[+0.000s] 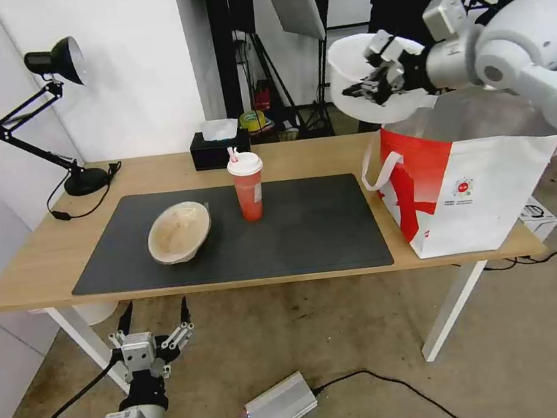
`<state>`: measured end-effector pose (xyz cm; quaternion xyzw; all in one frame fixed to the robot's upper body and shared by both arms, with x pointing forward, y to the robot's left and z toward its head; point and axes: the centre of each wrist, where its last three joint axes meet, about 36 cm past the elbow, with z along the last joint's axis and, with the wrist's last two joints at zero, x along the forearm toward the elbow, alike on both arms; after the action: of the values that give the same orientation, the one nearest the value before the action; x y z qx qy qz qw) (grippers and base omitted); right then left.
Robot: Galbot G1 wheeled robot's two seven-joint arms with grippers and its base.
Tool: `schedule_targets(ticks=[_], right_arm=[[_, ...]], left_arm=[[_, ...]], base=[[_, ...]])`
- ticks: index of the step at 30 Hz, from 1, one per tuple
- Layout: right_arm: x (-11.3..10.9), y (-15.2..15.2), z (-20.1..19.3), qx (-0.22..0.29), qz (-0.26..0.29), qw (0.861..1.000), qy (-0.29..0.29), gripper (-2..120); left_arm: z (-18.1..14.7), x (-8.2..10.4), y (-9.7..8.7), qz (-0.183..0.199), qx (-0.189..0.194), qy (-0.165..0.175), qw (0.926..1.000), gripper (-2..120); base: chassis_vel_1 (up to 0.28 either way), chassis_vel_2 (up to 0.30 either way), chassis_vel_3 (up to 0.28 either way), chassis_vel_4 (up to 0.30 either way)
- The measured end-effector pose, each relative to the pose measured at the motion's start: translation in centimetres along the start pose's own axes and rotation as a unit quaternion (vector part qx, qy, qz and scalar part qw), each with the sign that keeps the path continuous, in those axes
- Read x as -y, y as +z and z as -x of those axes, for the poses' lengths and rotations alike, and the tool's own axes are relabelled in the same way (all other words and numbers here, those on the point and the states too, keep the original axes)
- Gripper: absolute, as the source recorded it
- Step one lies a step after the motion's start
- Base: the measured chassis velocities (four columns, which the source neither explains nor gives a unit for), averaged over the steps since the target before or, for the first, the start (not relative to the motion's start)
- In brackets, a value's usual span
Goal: Pick up the trash from the table and place it into the takeout bag.
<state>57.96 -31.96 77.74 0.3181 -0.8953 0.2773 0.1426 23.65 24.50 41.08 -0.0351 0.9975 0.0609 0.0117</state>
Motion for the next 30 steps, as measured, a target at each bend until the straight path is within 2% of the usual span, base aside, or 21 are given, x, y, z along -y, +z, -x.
schedule_targets(ticks=[9, 30], right_arm=[[0.9, 2.9, -1.3, -0.014, 0.01, 1.0, 0.016, 0], [2.2, 6.2, -3.6, -0.03, 0.019, 0.999, 0.038, 0]], left_arm=[[0.0, 0.1, 0.0, 0.0, -0.001, 0.002, 1.0, 100], [-0.1, 0.3, 0.1, -0.001, -0.003, 0.005, 1.0, 100]], base=[[0.0, 0.0, 0.0, 0.0], [0.0, 0.0, 0.0, 0.0]])
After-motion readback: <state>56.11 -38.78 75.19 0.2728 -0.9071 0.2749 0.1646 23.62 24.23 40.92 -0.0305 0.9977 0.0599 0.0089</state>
